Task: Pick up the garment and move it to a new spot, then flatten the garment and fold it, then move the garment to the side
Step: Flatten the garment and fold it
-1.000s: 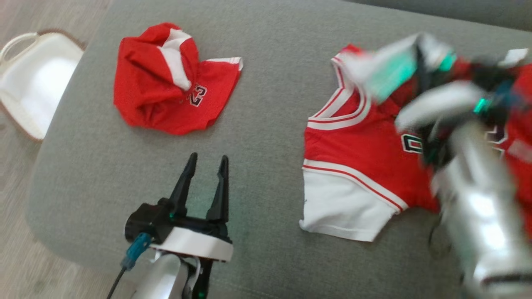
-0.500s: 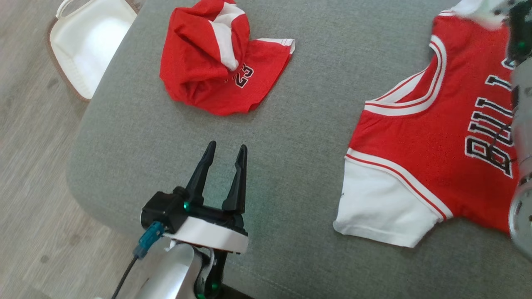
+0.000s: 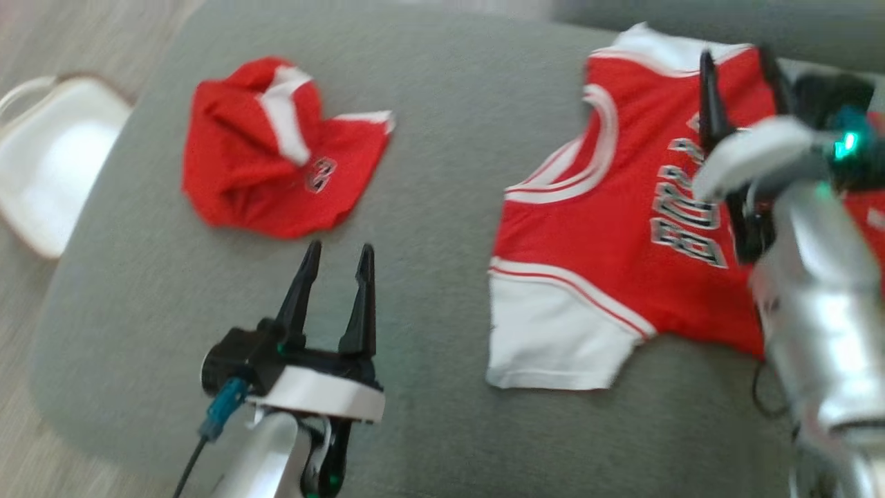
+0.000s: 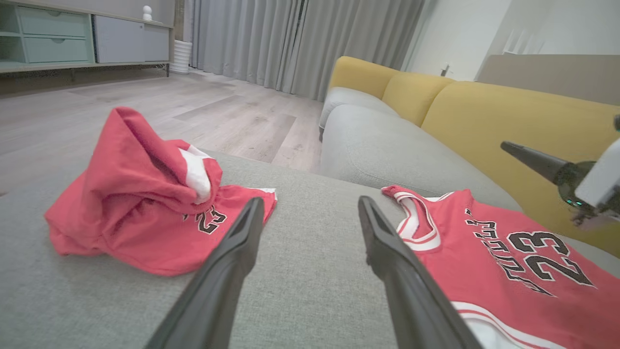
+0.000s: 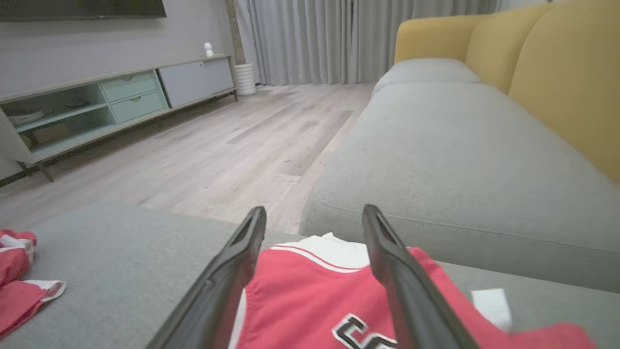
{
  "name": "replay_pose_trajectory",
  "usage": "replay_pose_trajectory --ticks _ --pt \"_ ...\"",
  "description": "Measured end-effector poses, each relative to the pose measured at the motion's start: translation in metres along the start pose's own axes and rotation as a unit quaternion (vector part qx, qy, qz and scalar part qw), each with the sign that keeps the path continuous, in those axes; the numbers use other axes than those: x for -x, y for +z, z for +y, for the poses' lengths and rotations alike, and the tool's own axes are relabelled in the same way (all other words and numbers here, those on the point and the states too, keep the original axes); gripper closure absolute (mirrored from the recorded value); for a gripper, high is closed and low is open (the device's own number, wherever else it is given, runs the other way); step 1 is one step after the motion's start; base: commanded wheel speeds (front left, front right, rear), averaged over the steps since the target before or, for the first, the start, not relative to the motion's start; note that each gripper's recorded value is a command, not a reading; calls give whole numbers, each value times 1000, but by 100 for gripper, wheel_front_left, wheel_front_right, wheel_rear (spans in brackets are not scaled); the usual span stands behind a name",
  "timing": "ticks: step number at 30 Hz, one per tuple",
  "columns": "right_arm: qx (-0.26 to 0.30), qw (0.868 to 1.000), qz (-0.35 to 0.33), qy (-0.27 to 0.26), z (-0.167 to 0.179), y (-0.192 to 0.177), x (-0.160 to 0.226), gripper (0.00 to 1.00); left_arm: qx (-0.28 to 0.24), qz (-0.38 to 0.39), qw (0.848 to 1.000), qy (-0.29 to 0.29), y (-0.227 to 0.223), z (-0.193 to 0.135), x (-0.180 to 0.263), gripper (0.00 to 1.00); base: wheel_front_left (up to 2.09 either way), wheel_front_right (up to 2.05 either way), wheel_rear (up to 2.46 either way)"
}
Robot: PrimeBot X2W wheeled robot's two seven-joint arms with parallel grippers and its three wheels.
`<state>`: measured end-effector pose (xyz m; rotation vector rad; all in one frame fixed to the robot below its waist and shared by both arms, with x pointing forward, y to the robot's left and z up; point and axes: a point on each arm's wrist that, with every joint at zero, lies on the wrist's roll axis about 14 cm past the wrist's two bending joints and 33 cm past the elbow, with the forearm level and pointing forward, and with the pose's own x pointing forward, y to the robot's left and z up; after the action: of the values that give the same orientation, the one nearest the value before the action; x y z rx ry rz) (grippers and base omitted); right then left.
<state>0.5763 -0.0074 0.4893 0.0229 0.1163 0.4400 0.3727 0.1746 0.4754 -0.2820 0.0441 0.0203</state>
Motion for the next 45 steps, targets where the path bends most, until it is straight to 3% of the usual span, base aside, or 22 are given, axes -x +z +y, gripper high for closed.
replay_pose_trajectory --ticks 5,12,17,24,30,34,42,43,44,45 --pt "20 999 -34 -36 -28 1 62 0 12 11 999 -28 -11 -20 8 0 0 0 0" --pt "12 991 -22 -130 -65 -42 188 0 12 27 996 -88 -23 -56 10 0 0 0 0" --pt "3 984 -21 -178 -75 -52 238 0 13 33 993 -112 -27 -71 10 0 0 0 0" --pt "6 981 -29 -190 -78 -48 247 0 11 63 987 -145 -46 -89 14 0 0 0 0" --pt "4 979 -33 -203 -87 -45 247 0 4 159 969 -188 -97 -111 27 0 0 0 0" --pt "-10 976 -28 -214 -93 -52 250 0 -16 222 959 -175 -124 -105 26 0 0 0 0" --pt "-15 974 -20 -225 -99 -58 255 0 -26 269 945 -186 -142 -112 25 0 0 0 0" --pt "-15 974 -21 -226 -99 -58 255 0 -21 271 943 -192 -142 -116 25 35 0 0 0" --pt "-16 974 -22 -227 -100 -57 255 0 -16 274 941 -199 -142 -119 26 94 0 0 0" --pt "-15 973 -23 -228 -101 -56 255 0 -13 275 939 -205 -142 -122 26 100 0 0 0"
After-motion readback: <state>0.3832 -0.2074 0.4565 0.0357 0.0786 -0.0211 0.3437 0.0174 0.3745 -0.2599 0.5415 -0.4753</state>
